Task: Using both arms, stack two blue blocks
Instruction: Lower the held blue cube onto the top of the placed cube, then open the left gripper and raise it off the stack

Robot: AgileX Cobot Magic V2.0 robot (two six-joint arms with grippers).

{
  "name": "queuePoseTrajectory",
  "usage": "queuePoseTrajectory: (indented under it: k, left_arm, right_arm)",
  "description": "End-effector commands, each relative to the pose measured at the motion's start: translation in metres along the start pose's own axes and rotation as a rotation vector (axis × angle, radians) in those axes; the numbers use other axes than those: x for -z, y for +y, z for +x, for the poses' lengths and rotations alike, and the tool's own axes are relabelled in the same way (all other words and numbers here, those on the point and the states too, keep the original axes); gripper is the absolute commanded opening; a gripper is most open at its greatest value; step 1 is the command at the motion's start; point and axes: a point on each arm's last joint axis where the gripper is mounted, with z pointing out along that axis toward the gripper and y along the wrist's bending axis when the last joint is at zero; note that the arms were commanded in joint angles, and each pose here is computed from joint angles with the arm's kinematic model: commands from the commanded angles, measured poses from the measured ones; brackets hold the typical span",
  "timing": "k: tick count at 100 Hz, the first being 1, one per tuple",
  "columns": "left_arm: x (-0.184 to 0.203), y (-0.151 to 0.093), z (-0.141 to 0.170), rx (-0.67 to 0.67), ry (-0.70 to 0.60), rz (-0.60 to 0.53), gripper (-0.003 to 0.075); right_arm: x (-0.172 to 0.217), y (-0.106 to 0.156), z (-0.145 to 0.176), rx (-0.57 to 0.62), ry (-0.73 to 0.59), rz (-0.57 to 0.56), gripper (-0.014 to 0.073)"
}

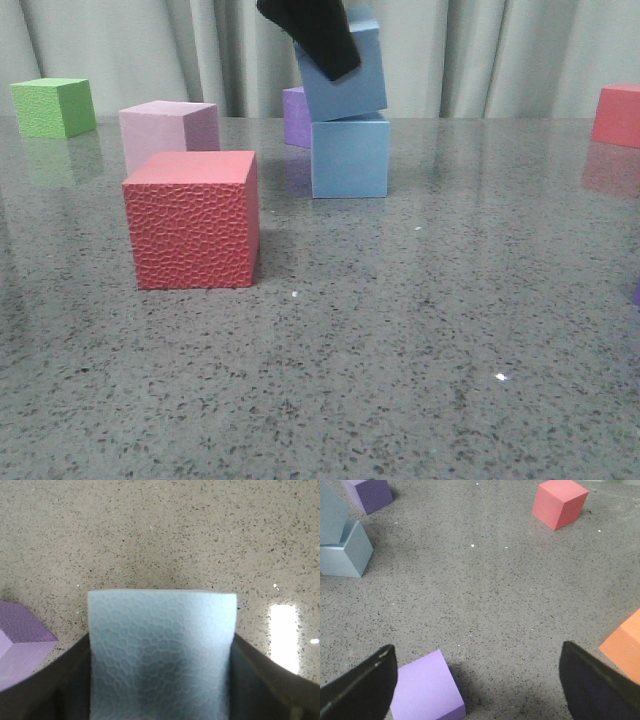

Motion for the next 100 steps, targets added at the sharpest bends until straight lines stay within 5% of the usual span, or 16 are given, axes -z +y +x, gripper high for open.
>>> queuePoseTrajectory:
  k: [1,29,53,100]
  left_arm:
    - [0.0328,-0.0038,-0.0188,-0.022,-0.100,-0.064,0.0307]
    - [0.0328,-0.0040,-0.0187,-0.028,-0.099,-0.063,0.0313]
    - [0.0329,-0.0039,-0.0192,-0.027,-0.105,-0.064,0.0492]
    - [0.0332,-0.0023,-0.0208,-0.024,-0.122,-0.082,0.0678]
  right_arm:
    - [0.0045,-0.0005,-0.0124,0.012,-0.095,0.005,0.0646]
    - [0.0045,-0.0005,-0.0124,0.012,-0.095,0.005,0.0646]
    - [0.0045,-0.0005,-0.0124,0.012,-0.095,0.005,0.0646]
    - [0.0045,-0.0005,-0.0124,0.012,-0.095,0.005,0.0646]
